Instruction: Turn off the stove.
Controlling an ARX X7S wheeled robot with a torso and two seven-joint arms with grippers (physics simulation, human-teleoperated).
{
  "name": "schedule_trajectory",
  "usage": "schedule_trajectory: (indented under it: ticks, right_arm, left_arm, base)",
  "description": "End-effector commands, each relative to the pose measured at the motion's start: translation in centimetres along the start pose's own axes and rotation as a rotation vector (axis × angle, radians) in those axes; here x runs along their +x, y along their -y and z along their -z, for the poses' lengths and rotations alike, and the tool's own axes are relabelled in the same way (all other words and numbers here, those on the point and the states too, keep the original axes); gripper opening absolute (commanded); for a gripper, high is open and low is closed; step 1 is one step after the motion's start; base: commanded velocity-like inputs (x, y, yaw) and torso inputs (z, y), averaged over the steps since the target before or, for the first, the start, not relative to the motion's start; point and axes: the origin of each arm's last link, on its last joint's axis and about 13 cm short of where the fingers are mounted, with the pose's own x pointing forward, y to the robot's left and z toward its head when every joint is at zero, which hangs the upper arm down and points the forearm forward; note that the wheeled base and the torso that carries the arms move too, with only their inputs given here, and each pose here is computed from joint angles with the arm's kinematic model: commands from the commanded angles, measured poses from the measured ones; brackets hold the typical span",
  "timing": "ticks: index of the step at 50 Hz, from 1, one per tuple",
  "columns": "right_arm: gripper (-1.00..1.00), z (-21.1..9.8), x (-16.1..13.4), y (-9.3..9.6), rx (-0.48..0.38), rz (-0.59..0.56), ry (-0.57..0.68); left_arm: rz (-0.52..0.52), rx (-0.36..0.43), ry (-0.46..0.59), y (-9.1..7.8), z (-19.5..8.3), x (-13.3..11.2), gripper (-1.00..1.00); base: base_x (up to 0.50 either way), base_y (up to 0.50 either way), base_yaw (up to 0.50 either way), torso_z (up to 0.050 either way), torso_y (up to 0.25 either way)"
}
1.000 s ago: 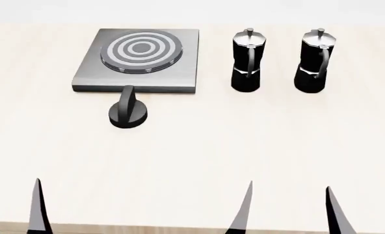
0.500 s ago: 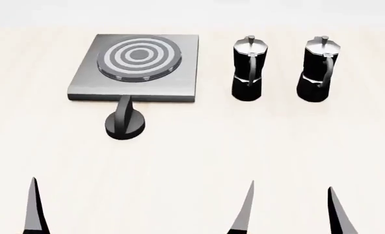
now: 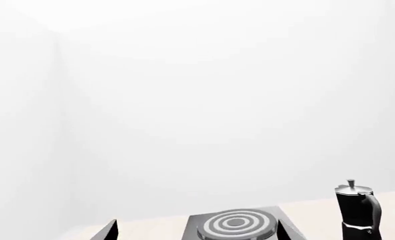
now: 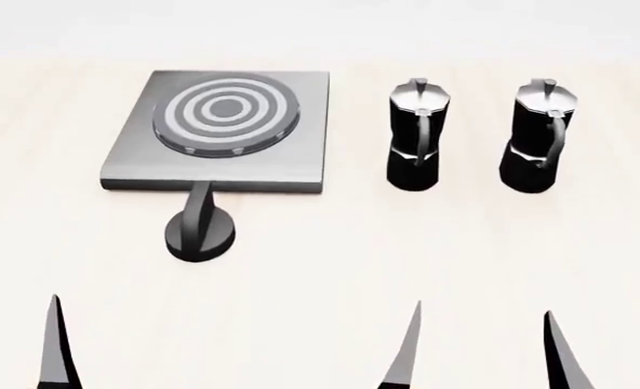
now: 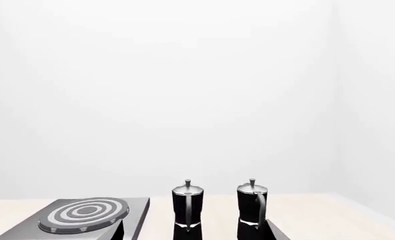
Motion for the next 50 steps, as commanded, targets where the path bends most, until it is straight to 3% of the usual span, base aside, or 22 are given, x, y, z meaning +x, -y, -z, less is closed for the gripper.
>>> schedule_trajectory:
  ticks: [1,50]
  right_arm:
    - [1.00,-0.01,-0.02,0.00,0.000,-0.002,0.000]
    - [1.00,0.11,0.02,-0.08,0.004,-0.013,-0.012]
  left_arm:
    - [0.000,-0.001,-0.001,0.01,0.02,0.00,1.00]
    - [0.002,-0.001,-0.004,0.07,0.11,-0.03,1.00]
  base:
    - [0.16,0.00,0.00,0.000,0.000]
    - [0.17,0.00,0.00,0.000,0.000]
